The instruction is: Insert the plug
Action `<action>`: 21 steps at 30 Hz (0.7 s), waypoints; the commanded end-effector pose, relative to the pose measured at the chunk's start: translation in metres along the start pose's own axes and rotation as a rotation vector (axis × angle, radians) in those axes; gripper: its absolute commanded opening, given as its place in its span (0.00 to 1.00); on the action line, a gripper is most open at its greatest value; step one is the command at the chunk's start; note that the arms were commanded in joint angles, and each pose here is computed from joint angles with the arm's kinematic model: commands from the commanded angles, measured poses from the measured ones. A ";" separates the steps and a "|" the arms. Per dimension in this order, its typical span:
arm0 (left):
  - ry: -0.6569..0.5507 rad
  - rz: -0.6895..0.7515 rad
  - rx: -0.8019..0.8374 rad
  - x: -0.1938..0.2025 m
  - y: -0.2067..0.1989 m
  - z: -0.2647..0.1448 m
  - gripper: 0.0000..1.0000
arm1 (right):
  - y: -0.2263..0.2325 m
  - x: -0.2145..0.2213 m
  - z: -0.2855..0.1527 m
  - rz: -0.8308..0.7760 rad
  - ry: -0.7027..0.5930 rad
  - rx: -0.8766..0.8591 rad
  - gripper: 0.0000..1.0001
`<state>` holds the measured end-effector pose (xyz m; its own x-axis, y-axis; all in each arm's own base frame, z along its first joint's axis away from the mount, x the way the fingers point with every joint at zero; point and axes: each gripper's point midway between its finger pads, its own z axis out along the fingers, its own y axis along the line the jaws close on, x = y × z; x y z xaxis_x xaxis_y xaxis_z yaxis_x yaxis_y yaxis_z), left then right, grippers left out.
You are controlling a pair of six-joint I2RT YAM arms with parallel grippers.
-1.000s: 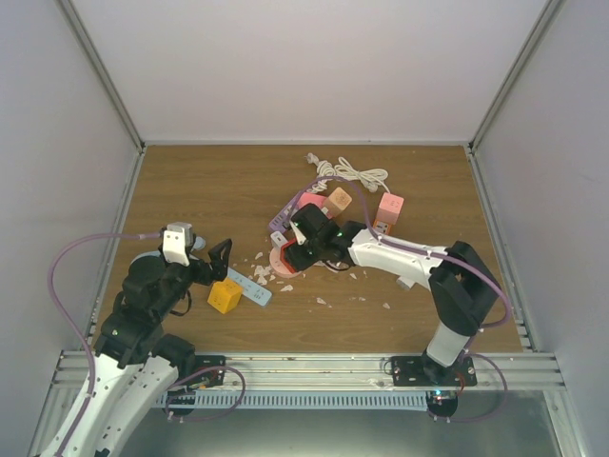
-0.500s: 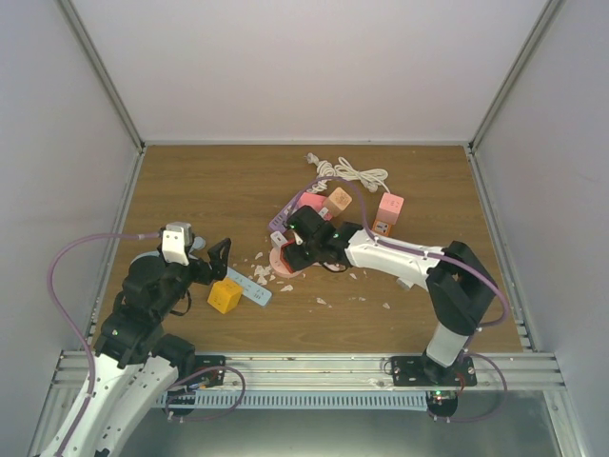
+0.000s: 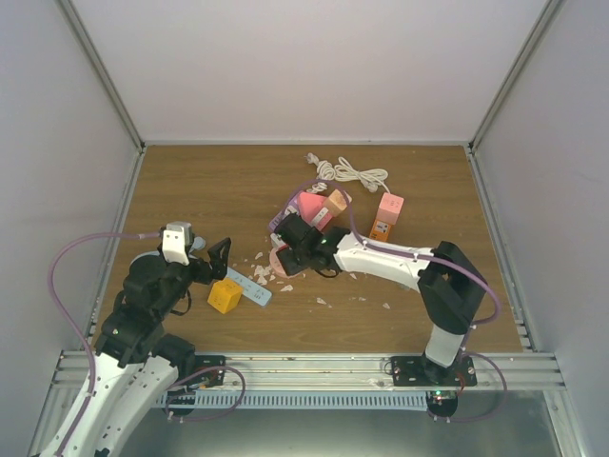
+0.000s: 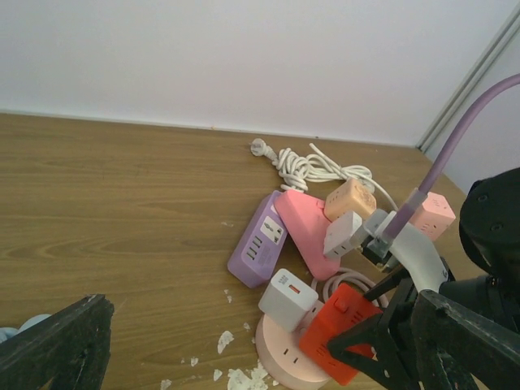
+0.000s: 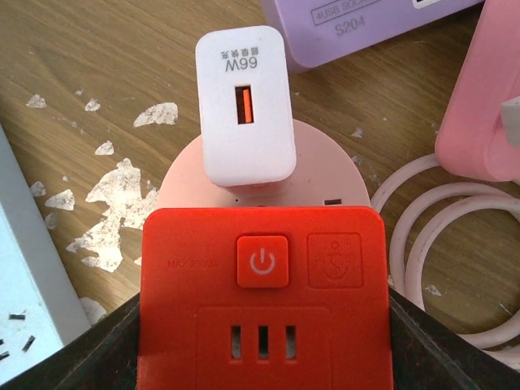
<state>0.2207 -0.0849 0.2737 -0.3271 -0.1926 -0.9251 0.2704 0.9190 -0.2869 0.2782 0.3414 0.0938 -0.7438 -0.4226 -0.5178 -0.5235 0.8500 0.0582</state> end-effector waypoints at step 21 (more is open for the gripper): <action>-0.026 -0.007 -0.013 -0.004 0.003 0.001 0.99 | -0.031 0.082 0.049 -0.074 0.272 0.022 0.34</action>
<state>0.2211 -0.0838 0.2737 -0.3254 -0.1937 -0.9255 0.2643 0.9211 -0.2857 0.2793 0.3399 0.0814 -0.7275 -0.4531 -0.5152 -0.5733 0.8140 0.0935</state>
